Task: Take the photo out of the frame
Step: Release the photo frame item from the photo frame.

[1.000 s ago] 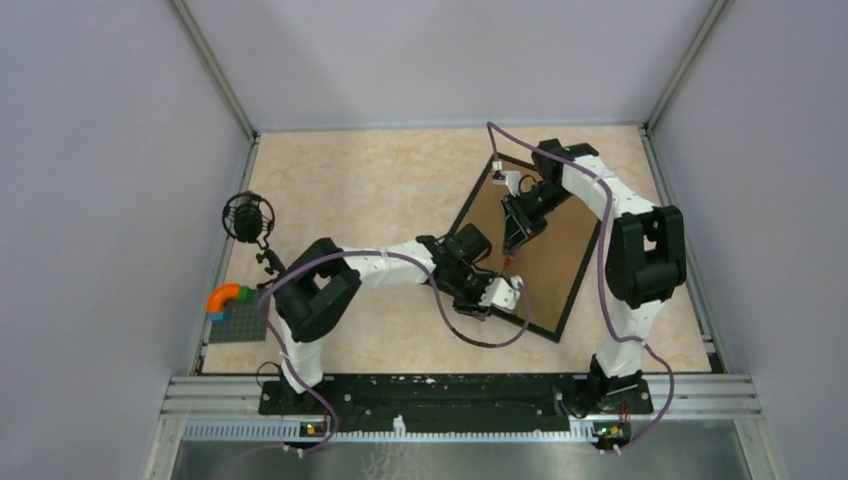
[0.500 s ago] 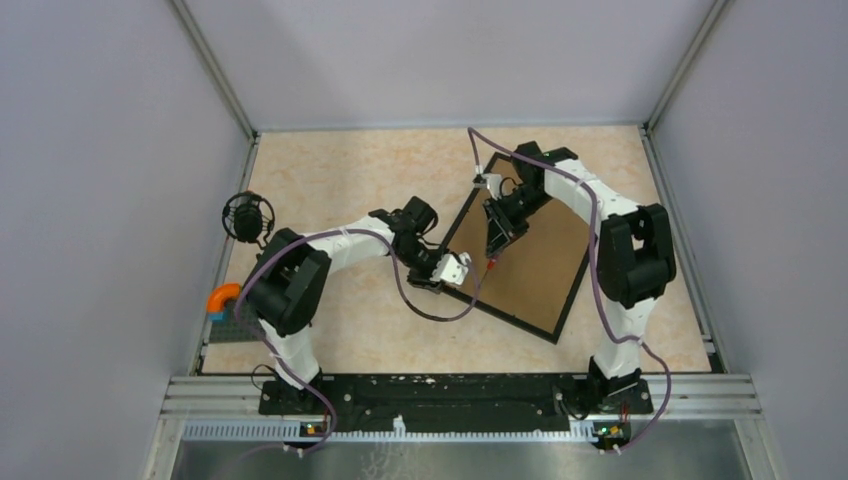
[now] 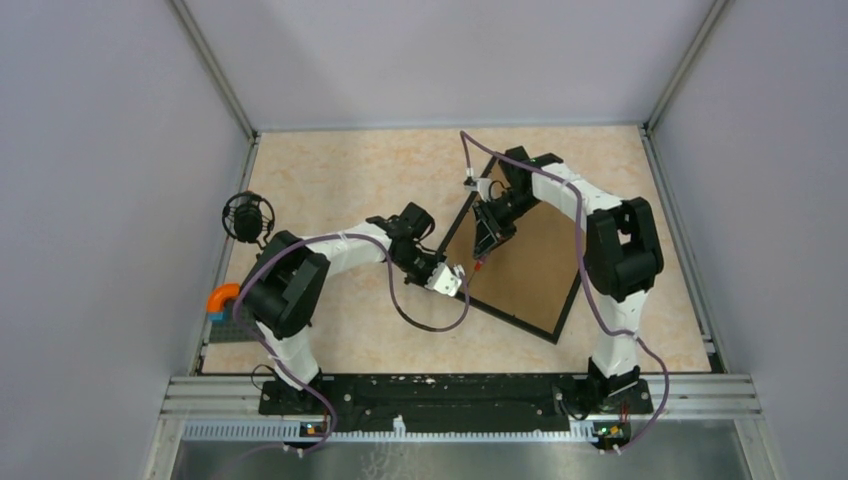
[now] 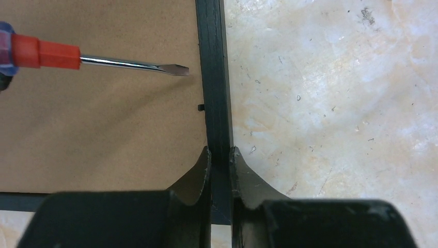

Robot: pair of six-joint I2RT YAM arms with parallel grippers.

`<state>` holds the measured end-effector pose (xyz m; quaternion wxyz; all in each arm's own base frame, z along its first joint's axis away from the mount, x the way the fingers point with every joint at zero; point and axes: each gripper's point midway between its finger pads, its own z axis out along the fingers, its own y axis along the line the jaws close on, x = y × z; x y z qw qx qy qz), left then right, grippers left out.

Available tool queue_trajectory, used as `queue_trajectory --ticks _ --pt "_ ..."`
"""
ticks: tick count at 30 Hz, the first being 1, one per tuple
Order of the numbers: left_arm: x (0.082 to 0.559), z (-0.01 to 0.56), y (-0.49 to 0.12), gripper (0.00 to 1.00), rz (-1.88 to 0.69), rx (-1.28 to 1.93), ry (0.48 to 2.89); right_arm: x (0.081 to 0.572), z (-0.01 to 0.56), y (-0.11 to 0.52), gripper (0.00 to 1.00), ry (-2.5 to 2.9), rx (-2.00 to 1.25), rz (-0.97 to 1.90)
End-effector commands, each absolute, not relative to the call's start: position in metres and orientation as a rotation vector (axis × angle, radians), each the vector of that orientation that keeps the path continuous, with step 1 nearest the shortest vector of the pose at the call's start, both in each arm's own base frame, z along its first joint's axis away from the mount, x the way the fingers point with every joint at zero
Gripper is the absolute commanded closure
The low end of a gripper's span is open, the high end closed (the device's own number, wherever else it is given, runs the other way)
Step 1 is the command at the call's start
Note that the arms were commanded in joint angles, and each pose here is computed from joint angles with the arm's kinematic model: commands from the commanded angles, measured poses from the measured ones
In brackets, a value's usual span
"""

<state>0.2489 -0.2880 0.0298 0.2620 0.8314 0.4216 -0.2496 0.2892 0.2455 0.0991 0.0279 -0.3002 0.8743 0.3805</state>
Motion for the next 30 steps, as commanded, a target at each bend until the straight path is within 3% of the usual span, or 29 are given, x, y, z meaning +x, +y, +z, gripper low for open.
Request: queue_trajectory --ticks 1,30 --pt "0.222 0.010 -0.283 0.91 -0.732 2.316 1.146 0.295 0.099 0.258 1.00 2.655 -0.949 1.206" --pt "0.218 0.006 -0.287 0.94 -0.731 2.329 1.129 0.314 0.077 0.269 1.00 2.654 -0.953 1.214"
